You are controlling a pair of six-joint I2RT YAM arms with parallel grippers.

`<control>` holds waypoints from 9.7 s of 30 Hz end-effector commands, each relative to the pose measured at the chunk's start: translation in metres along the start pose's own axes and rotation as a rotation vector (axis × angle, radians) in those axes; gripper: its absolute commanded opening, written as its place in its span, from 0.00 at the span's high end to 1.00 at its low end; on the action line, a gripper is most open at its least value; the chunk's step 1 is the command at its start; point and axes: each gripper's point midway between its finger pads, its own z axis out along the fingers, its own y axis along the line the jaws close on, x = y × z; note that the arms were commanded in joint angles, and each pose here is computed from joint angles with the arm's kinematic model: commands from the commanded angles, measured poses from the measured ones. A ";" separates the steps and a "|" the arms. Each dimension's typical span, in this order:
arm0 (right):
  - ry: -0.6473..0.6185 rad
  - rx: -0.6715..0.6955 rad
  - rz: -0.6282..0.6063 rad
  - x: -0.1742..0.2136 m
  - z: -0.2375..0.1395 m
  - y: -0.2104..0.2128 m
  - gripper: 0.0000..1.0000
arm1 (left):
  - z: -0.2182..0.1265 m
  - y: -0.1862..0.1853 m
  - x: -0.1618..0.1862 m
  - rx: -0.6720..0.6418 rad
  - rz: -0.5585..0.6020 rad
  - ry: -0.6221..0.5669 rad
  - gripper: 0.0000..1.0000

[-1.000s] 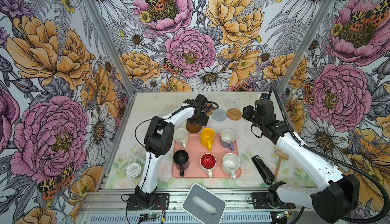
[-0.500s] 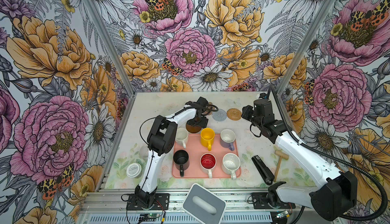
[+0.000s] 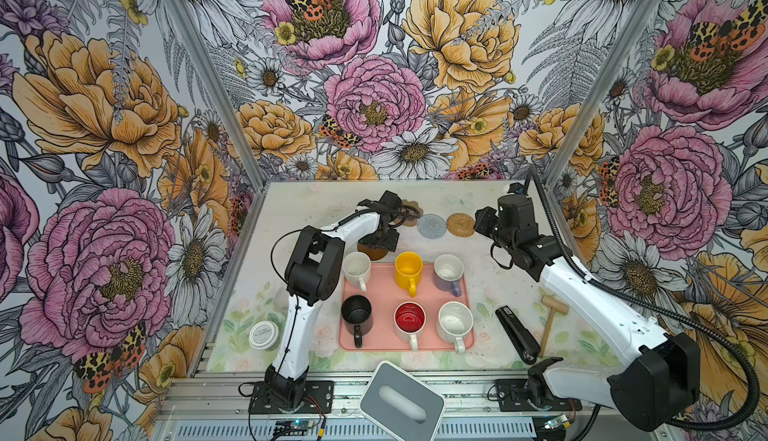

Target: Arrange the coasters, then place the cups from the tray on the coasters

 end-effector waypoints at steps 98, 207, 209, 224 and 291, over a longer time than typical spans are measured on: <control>-0.079 -0.094 0.001 -0.015 -0.037 0.012 0.70 | 0.012 0.025 -0.182 0.058 -0.205 -0.439 0.13; -0.124 -0.125 -0.003 -0.019 -0.061 0.006 0.69 | 0.062 0.033 -0.161 0.060 -0.162 -0.304 0.23; -0.124 -0.124 -0.005 -0.020 -0.061 0.006 0.69 | 0.065 0.034 -0.151 0.051 -0.133 -0.259 0.24; -0.111 -0.129 -0.004 -0.019 -0.057 0.008 0.69 | 0.058 0.037 -0.111 -0.027 0.037 -0.117 0.26; -0.111 -0.152 -0.001 -0.015 -0.065 0.009 0.69 | 0.015 -0.067 -0.167 0.291 -0.189 -0.333 0.71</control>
